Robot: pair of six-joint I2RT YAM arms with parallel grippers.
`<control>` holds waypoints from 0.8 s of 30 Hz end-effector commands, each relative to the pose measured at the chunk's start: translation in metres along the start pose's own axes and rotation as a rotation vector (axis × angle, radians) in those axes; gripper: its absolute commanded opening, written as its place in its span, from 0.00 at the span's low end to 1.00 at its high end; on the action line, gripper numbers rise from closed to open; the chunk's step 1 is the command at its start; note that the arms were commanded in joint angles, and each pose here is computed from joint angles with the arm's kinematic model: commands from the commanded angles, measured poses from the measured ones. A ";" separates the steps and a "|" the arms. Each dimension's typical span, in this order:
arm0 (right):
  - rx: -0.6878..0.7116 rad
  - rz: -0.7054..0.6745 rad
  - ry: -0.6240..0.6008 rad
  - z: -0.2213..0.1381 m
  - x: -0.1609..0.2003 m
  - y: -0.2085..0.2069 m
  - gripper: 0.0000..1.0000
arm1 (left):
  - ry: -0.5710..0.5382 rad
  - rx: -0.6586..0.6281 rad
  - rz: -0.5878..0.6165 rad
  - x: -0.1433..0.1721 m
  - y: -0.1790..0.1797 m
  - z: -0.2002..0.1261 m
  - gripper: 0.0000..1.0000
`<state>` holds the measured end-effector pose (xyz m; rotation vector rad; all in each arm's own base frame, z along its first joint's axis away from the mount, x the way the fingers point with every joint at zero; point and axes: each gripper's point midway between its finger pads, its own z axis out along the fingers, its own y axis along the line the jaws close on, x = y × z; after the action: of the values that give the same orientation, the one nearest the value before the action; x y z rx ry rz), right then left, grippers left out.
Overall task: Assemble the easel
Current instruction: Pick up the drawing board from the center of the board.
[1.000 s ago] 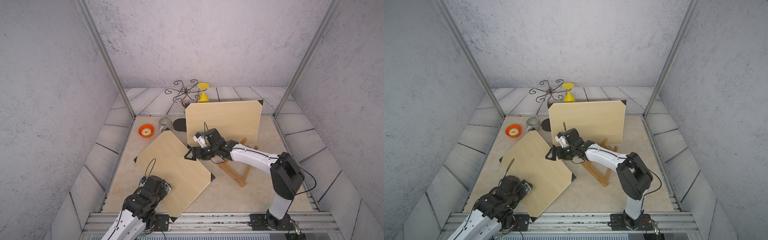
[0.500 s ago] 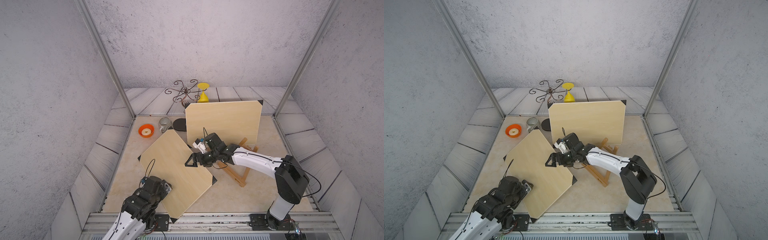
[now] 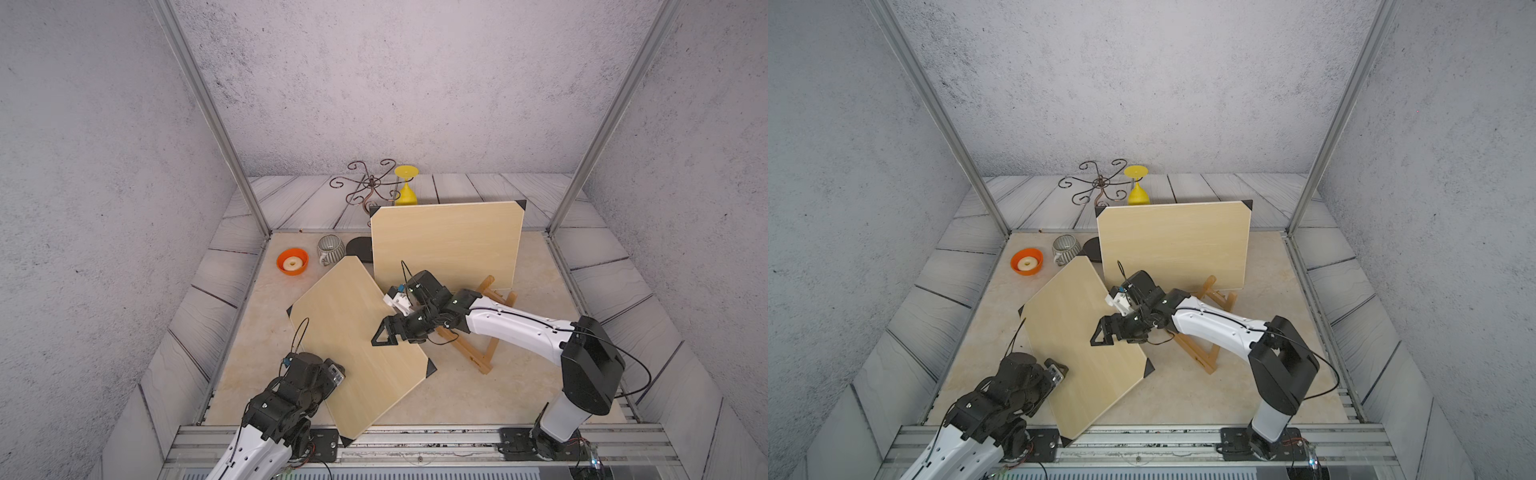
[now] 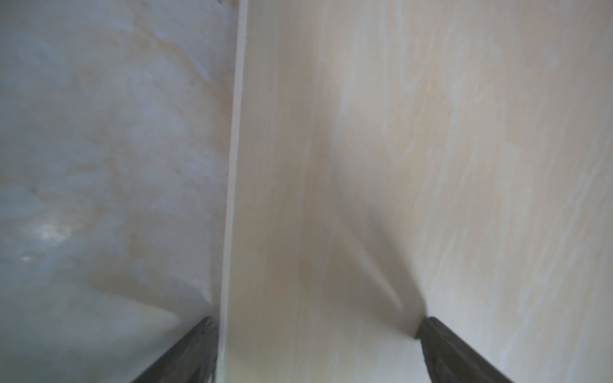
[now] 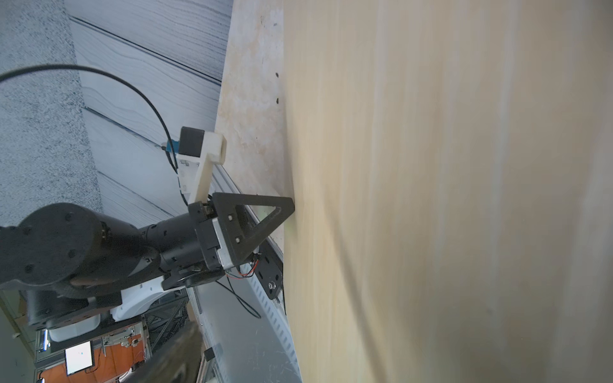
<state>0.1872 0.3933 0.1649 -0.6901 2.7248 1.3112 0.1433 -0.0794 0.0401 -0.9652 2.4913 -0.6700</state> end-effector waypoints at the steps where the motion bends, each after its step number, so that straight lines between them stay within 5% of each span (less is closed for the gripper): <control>1: -0.011 -0.136 -0.072 -0.032 -0.007 0.036 0.87 | -0.009 0.028 0.019 -0.003 -0.009 -0.001 0.96; 24: 0.095 -0.265 -0.162 -0.061 -0.017 0.049 0.25 | -0.024 0.046 0.065 -0.009 -0.024 -0.005 0.95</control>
<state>0.1949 0.3731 0.1899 -0.8001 2.6406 1.0526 0.1574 -0.0856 0.0542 -0.9065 2.4625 -0.6906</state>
